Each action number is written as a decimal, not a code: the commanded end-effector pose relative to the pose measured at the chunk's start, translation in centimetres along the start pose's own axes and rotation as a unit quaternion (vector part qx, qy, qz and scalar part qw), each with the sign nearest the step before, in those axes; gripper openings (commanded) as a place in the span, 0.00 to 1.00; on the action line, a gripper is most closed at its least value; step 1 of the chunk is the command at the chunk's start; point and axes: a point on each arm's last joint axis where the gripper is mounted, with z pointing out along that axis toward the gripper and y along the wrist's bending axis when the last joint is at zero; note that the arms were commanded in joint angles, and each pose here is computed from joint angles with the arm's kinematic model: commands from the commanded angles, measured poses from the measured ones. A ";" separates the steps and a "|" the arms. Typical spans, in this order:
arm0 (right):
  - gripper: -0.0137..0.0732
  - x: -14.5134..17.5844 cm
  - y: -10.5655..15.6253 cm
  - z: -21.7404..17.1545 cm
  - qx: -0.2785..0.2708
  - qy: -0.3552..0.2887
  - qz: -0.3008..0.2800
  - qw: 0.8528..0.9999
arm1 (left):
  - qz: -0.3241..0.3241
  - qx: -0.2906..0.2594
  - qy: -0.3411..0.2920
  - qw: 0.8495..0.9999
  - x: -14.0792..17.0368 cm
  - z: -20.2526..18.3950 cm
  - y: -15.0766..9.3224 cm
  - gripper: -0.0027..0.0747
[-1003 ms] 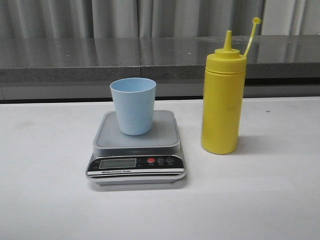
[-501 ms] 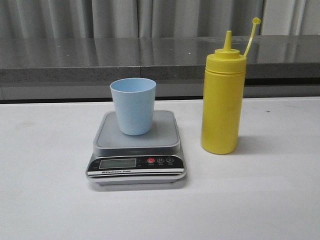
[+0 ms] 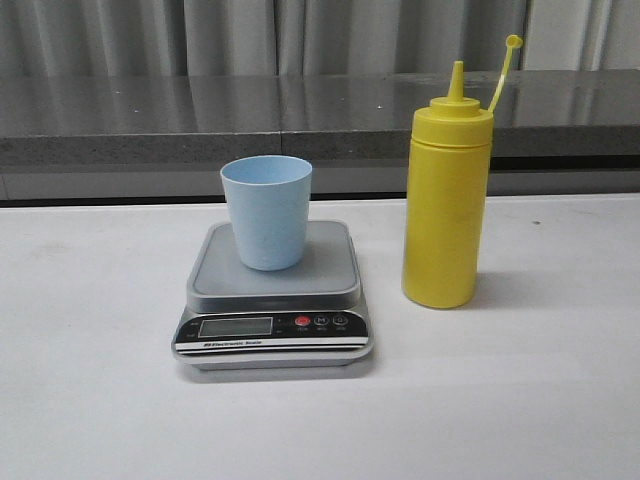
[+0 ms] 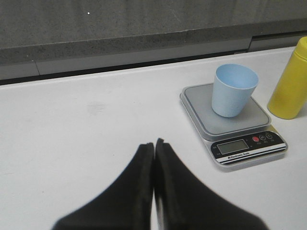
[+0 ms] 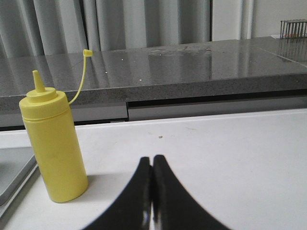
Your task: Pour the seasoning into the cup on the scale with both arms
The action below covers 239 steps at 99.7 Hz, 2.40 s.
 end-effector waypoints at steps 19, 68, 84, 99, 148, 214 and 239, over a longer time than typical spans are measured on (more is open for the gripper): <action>0.08 -4.4 0.5 -0.2 0.000 -0.034 -0.009 0.999 | -0.010 0.007 -0.039 0.999 -1.2 -0.3 -0.2 0.02; 0.08 -9.0 1.0 4.8 0.021 0.095 -0.010 0.995 | -0.010 0.007 -0.039 0.999 -1.2 -0.3 -0.2 0.02; 0.08 -8.8 1.5 7.4 0.010 0.146 -0.012 0.989 | -0.010 0.007 -0.039 0.999 -1.2 -0.3 -0.2 0.02; 0.09 -8.1 2.5 9.5 -0.018 0.193 -0.019 0.981 | -0.010 0.007 -0.039 0.999 -1.2 -0.3 -0.2 0.02; 0.89 -6.0 6.9 13.3 -0.137 0.182 -0.028 0.973 | -0.010 0.007 -0.039 0.999 -1.2 -0.3 -0.2 0.02; 0.89 -1.7 8.8 18.6 -0.178 0.117 -0.002 0.977 | -0.010 0.007 -0.039 0.999 -1.2 -0.3 -0.2 0.02; 0.89 0.7 9.1 20.0 -0.187 0.113 0.006 0.976 | -0.010 0.007 -0.039 0.999 -1.2 -0.3 -0.2 0.02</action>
